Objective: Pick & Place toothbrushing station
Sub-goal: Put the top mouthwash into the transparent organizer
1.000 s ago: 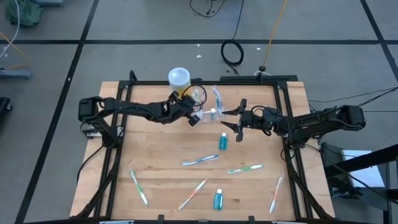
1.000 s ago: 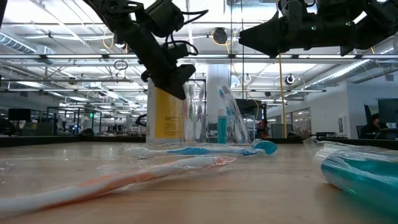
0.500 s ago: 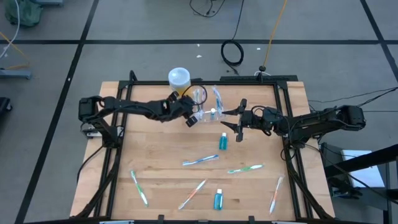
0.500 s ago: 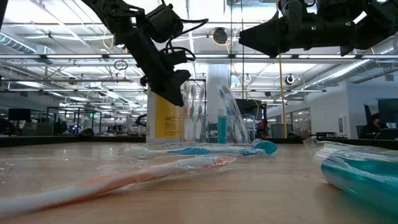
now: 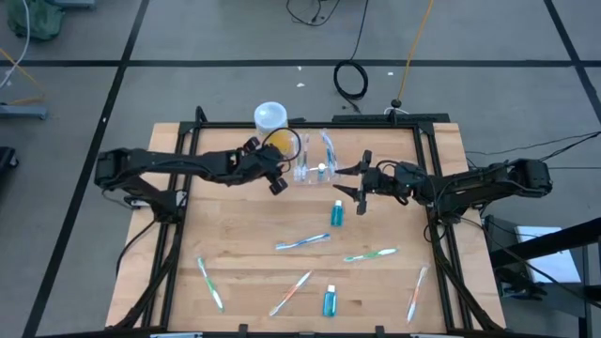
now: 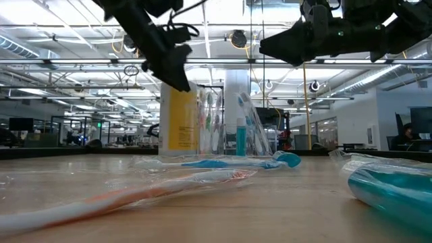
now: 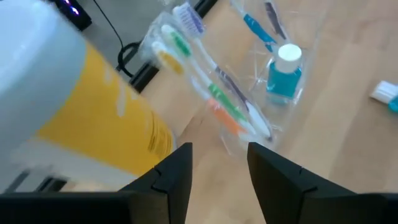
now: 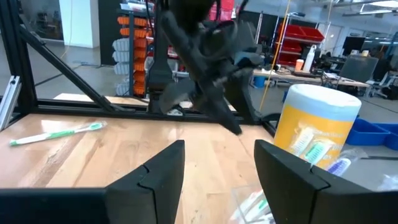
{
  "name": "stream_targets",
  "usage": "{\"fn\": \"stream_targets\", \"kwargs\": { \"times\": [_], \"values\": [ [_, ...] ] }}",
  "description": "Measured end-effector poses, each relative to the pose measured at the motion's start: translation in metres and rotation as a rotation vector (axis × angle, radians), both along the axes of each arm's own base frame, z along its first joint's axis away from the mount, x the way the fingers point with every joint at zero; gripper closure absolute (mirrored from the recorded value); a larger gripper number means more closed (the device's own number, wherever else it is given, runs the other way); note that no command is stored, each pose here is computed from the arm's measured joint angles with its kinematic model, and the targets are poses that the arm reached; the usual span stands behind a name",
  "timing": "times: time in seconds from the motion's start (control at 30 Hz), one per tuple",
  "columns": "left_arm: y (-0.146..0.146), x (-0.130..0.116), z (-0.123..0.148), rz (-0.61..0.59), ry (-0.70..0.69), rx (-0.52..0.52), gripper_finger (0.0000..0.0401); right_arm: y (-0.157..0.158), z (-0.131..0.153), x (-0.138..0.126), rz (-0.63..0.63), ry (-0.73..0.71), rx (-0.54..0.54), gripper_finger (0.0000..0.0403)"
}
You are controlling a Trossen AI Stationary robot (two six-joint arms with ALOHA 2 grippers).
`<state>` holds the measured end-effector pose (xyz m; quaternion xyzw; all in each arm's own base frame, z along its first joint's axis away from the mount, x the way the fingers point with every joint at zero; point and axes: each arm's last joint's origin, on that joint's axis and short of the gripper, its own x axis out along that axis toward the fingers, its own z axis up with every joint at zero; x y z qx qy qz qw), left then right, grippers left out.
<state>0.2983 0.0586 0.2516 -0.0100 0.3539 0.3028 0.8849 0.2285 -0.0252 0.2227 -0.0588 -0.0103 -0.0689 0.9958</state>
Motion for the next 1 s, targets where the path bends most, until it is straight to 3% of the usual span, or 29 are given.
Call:
{"fn": "stream_targets", "kwargs": {
  "times": [0.17,0.4,0.57,0.77,1.0],
  "values": [
    [-0.009,-0.019,0.015,0.007,0.008,-0.031,0.0240,-0.006,0.002,-0.001,-0.034,-0.027,0.043,0.0216],
    [-0.013,-0.042,0.031,0.056,-0.010,-0.077,0.0240,-0.018,0.003,-0.004,-0.274,-0.101,0.262,0.0216],
    [-0.014,-0.049,0.035,0.073,-0.016,-0.088,0.0240,-0.012,0.001,-0.002,-0.246,-0.086,0.308,0.0216],
    [-0.014,-0.049,0.034,0.071,-0.012,-0.087,0.0240,0.007,0.015,0.006,-0.161,-0.086,0.241,0.0226],
    [-0.013,-0.048,0.033,0.100,-0.028,-0.111,0.0240,0.034,0.032,0.024,-0.074,0.099,0.193,0.0236]
  ]
}}
